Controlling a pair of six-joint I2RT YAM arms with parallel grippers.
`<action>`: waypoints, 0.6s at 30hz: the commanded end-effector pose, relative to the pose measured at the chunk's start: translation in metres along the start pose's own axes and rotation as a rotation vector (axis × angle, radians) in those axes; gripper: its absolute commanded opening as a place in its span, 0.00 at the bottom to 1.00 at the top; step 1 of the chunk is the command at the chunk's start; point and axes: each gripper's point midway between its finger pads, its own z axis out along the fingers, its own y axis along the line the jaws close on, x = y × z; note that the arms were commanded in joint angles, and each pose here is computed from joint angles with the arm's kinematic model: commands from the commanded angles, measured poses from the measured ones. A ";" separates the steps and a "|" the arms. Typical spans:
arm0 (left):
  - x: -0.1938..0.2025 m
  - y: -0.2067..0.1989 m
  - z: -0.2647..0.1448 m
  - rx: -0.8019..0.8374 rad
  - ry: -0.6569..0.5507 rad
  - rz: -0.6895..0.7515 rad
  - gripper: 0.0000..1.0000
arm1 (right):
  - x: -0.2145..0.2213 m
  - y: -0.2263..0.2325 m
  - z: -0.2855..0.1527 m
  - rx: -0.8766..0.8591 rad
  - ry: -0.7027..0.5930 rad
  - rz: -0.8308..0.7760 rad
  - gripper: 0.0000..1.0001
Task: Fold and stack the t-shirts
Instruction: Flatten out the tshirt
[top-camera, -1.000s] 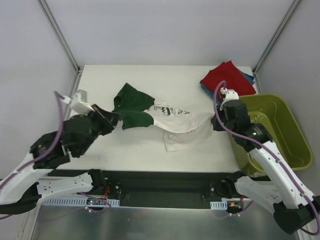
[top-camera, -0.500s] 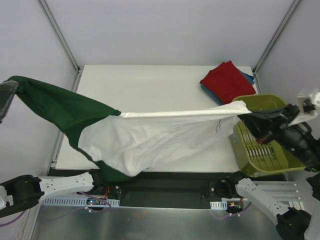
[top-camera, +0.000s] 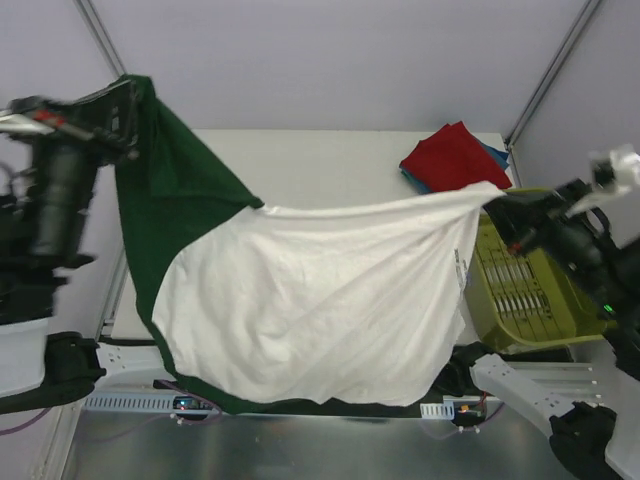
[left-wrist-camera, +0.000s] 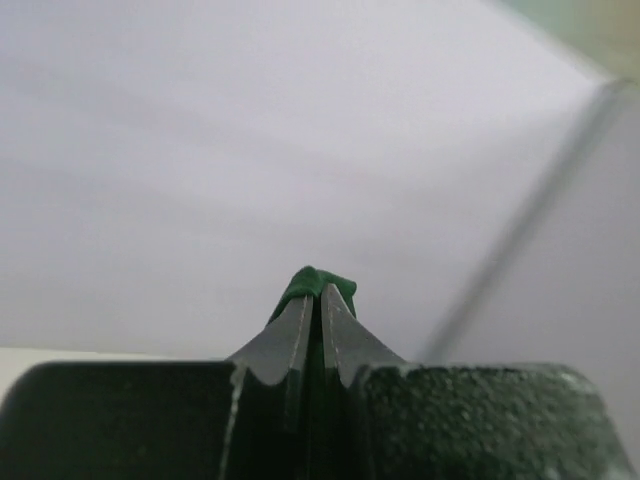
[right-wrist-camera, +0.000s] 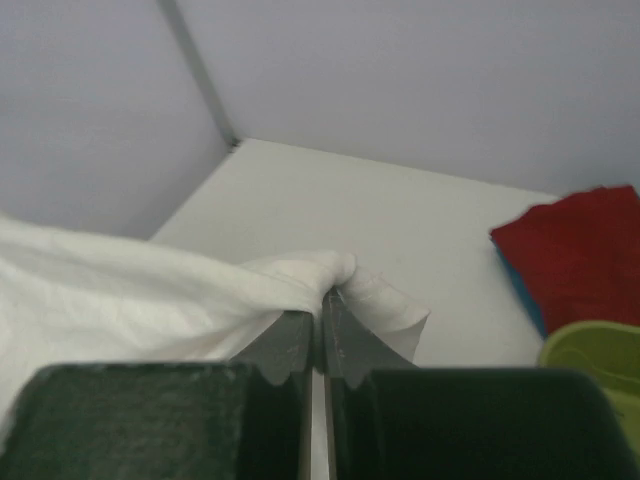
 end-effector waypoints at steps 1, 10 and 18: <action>0.036 0.052 0.071 -0.582 -0.128 0.442 0.00 | 0.058 -0.102 0.089 0.476 0.226 -0.057 0.04; 0.359 0.280 0.215 -0.812 0.537 0.726 0.21 | 0.262 -0.195 0.262 0.432 0.732 0.138 0.16; 0.445 0.348 0.228 -0.925 0.707 0.998 0.99 | 0.331 -0.240 0.316 0.501 0.907 0.181 0.97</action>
